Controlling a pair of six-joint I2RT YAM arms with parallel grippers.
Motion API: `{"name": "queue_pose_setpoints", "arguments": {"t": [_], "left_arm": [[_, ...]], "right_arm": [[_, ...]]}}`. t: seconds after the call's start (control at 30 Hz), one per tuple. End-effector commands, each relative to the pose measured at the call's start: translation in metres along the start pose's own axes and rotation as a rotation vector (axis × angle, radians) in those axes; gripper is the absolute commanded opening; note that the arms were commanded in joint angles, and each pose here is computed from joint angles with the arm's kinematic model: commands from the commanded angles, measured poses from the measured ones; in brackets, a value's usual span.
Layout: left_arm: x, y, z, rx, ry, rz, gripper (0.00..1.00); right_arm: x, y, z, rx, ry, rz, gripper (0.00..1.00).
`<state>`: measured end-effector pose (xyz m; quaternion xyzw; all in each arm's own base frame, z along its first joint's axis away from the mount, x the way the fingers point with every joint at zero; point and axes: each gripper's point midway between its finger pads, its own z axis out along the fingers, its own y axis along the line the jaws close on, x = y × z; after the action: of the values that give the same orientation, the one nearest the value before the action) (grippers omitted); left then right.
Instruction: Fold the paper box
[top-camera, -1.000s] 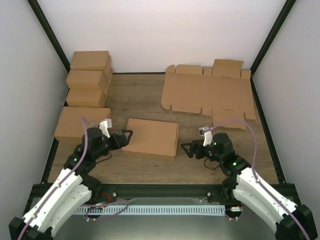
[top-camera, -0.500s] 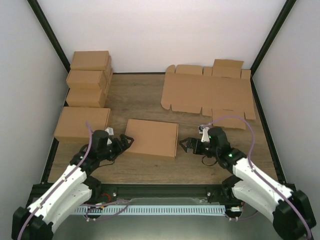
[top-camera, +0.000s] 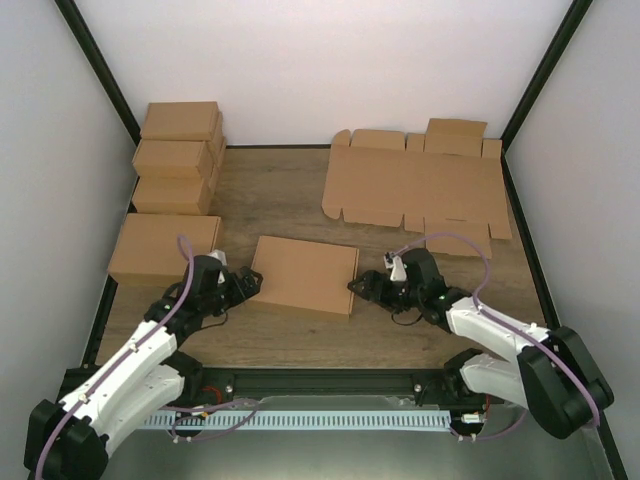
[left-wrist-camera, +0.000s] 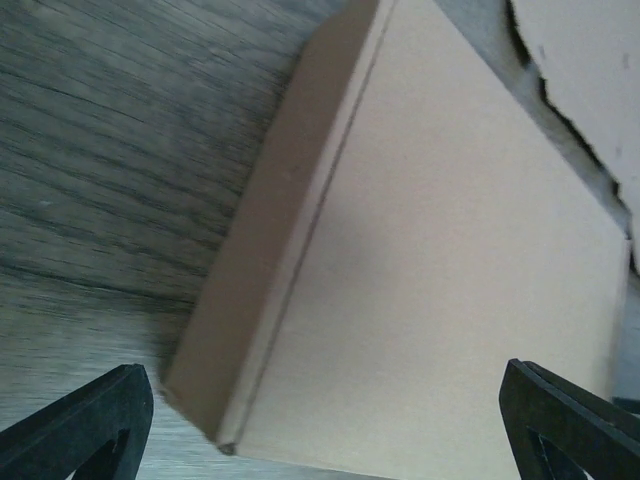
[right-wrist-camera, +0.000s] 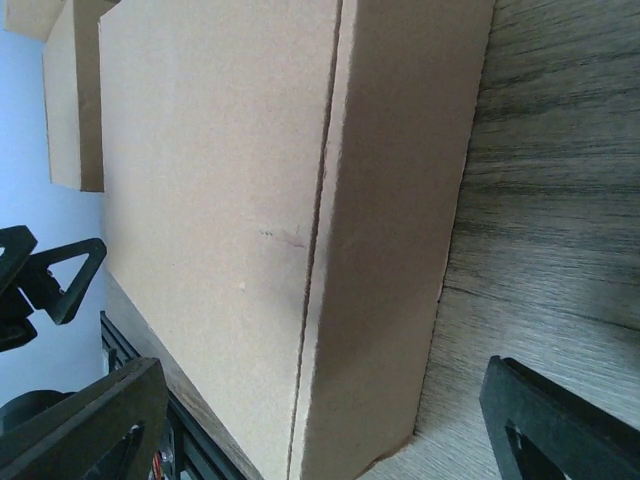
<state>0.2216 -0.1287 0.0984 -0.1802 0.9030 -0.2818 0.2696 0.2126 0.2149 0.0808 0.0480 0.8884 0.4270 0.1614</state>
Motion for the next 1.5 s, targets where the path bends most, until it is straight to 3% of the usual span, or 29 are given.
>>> {"name": "queue_pose_setpoints", "arguments": {"t": [0.0,0.27,0.47,0.63,0.8,1.0,1.23,1.47], "left_arm": [[-0.014,0.013,-0.001,-0.088,-0.045,0.052,0.96],[-0.01,0.013,0.018,-0.036,-0.018,0.04,0.86],[-0.013,0.003,0.022,-0.008,-0.005,0.123,0.69],[-0.013,0.003,0.025,-0.017,0.009,0.121,0.67],[-0.016,-0.004,0.015,-0.015,0.01,0.112,0.76],[-0.004,-0.04,-0.013,0.186,0.059,-0.032,0.92],[0.023,-0.061,-0.029,0.395,0.105,-0.265,0.95],[0.059,-0.083,-0.014,0.394,0.139,-0.261,0.99]], "right_arm": [[-0.001,0.007,0.005,-0.05,0.0,0.016,0.87],[0.007,-0.001,0.014,-0.077,0.023,0.053,0.81],[0.013,-0.004,0.022,-0.104,0.054,0.065,0.7],[0.017,-0.004,0.026,-0.133,0.075,0.077,0.56],[0.019,-0.009,0.025,-0.137,0.073,0.092,0.42],[0.017,-0.011,0.016,-0.206,0.052,0.118,0.34],[0.019,-0.015,0.014,-0.234,0.056,0.153,0.26],[0.019,-0.016,0.014,-0.242,0.054,0.184,0.23]]}}
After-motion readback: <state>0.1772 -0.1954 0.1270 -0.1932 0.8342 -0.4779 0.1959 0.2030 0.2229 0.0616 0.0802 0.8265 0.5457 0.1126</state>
